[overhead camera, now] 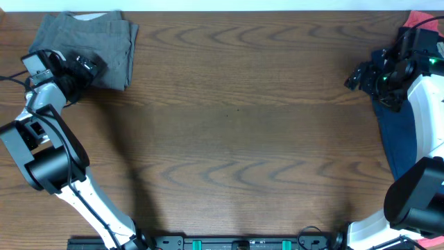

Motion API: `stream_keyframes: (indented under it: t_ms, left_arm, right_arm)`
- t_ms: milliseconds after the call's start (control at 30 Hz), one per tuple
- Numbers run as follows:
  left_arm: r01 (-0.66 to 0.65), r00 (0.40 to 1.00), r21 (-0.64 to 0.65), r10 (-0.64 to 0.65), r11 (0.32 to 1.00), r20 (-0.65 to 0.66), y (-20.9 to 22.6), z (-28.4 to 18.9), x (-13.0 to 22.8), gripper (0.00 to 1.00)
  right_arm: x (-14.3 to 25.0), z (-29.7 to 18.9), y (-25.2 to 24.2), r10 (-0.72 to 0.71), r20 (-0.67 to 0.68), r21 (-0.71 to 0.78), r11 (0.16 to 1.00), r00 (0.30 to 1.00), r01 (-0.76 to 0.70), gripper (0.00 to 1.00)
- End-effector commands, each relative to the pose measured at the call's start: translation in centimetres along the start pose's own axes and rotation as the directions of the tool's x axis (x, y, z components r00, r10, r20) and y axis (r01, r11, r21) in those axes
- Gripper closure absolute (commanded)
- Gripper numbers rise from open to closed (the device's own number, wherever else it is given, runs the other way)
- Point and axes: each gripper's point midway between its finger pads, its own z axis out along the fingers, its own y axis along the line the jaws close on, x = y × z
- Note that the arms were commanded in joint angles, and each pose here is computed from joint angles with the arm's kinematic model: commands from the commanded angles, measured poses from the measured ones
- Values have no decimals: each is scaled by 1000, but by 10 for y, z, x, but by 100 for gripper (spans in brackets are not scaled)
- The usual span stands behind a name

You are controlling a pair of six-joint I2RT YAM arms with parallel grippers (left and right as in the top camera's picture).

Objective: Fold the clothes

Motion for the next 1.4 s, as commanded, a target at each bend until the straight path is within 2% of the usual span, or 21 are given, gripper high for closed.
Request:
stream_keyframes:
  t_ms: [0,167,200,233,267,300,333,367,467,600,900,1167,1367]
  left_arm:
    - [39,999,-4,-39,999,-4,-6,-21,1,2]
    - [28,997,-32,-26,999,68,-32,-79,-17,0]
    - [24,997,-27,-21,999,80,-38,-89,-20,3]
    - [17,996,-21,-15,1000,92,-44,-98,-22,14]
    - [7,993,-12,-5,1000,115,-51,-110,-27,39]
    - [0,992,-6,0,1000,128,-55,-115,-29,60]
    - [-10,989,2,10,1000,146,-60,-120,-33,87]
    - [-21,986,11,19,1000,164,-64,-122,-37,94]
    - [-45,977,-16,47,999,206,-63,-118,-45,94]
    - [-9,971,-181,52,984,232,-32,-101,-46,94]
    - [57,983,-407,19,912,182,49,-52,-28,94]
    - [22,992,-443,36,896,123,78,-33,-17,94]
    - [9,978,-379,70,926,196,42,-62,-40,94]
  right_arm:
    - [0,0,1,-16,1,2,1000,1000,16,1]
    - [0,0,1,-16,1,2,1000,1000,16,1]
    - [0,0,1,-16,1,2,1000,1000,16,1]
    - [0,0,1,-16,1,2,1000,1000,16,1]
    - [0,0,1,-16,1,2,1000,1000,16,1]
    - [0,0,1,-16,1,2,1000,1000,16,1]
    - [0,0,1,-17,1,2,1000,1000,17,1]
    - [0,0,1,-16,1,2,1000,1000,16,1]
    - [0,0,1,-16,1,2,1000,1000,16,1]
    - [0,0,1,-16,1,2,1000,1000,16,1]
    - [0,0,1,-16,1,2,1000,1000,16,1]
    - [0,0,1,-16,1,2,1000,1000,16,1]
    - [0,0,1,-16,1,2,1000,1000,16,1]
